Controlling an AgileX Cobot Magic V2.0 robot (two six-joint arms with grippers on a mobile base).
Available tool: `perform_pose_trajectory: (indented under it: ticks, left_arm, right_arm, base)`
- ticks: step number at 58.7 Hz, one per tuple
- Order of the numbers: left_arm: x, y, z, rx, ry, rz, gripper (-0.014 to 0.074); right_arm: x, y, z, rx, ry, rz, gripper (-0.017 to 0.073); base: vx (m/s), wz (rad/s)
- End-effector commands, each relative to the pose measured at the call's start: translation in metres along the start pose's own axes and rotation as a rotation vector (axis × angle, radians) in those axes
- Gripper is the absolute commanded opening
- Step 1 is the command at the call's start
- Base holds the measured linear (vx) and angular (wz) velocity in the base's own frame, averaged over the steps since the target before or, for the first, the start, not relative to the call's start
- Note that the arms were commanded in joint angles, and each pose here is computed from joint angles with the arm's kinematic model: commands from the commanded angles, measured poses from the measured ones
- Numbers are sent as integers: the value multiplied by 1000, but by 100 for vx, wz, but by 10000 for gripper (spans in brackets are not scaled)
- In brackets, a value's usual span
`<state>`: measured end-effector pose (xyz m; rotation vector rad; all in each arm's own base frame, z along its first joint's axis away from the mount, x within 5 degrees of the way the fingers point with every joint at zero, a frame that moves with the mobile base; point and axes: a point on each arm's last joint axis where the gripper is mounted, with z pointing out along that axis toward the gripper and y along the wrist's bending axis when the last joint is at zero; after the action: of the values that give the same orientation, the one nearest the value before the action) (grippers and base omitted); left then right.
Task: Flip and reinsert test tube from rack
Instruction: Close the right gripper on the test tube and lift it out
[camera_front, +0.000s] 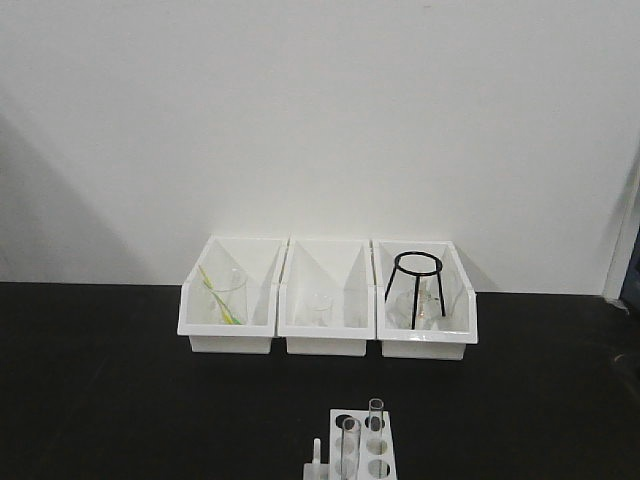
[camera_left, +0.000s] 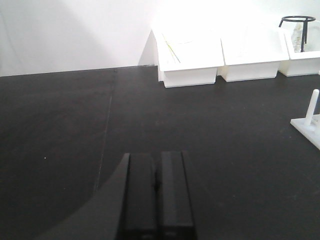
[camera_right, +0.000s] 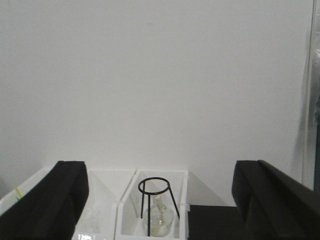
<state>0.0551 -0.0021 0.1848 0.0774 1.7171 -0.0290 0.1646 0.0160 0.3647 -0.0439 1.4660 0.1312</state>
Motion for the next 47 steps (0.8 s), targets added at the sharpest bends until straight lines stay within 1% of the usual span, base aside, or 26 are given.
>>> perform_pose_trajectory:
  ticks: [1,4,8,9,11,16,18,20,22,25,28,33,43,47]
  left_arm:
    - [-9,-1,-1,13,-91,-13,-6]
    - [-9,-1,-1,13,-91,-13,-6]
    - [-9,-1,-1,13,-91,-13,-6]
    - [-9,-1,-1,13,-91,-13,-6]
    - [-9,-1,-1,13,-91,-13,-6]
    - [-9,-1,-1,13,-91,-13,-6]
    - [-9,-1,-1,13,-91,-13,-6]
    - [-9,-1,-1,13,-91,-13,-6]
    - [-9,-1,-1,13,-91,-13,-6]
    - [-9,-1,-1,13,-91,-13,-6]
    - [-9,-1,-1,13,-91,-13,-6]
    - [-9,-1,-1,13,-91,-13,-6]
    - [-9,-1,-1,13,-91,-13,-6]
    - [-9,-1,-1,13,-91,-13,-6]
  right_arm:
    - [3,9,-1,-83,-102,39,632]
    - [22,17,-3,-141,-70,35,617]
    - [50,31,-8,-255,-18,30,597]
    - [59,37,-9,-298,0,31,591]
    - [70,44,-12,-354,25,31,582]
    - [98,65,-17,-516,88,-4,566]
    - [106,72,-17,-559,111,-10,562]
    - [115,78,-13,-588,152,-26,561]
    - [119,83,-11,-615,162,-36,561]
    - [128,91,-4,-645,178,-65,561]
    - [133,97,4,-670,177,-77,561]
    - [145,104,19,-685,199,-75,561]
    - [159,118,48,-714,187,-32,561]
    - [163,121,60,-695,182,-3,561]
  base:
    - [0,0]
    - [0,0]
    - [0,0]
    - [0,0]
    - [0,0]
    - [0,0]
    - [0,0]
    - [0,0]
    - [0,0]
    - [0,0]
    - [0,0]
    - [0,0]
    - [0,0]
    - [0,0]
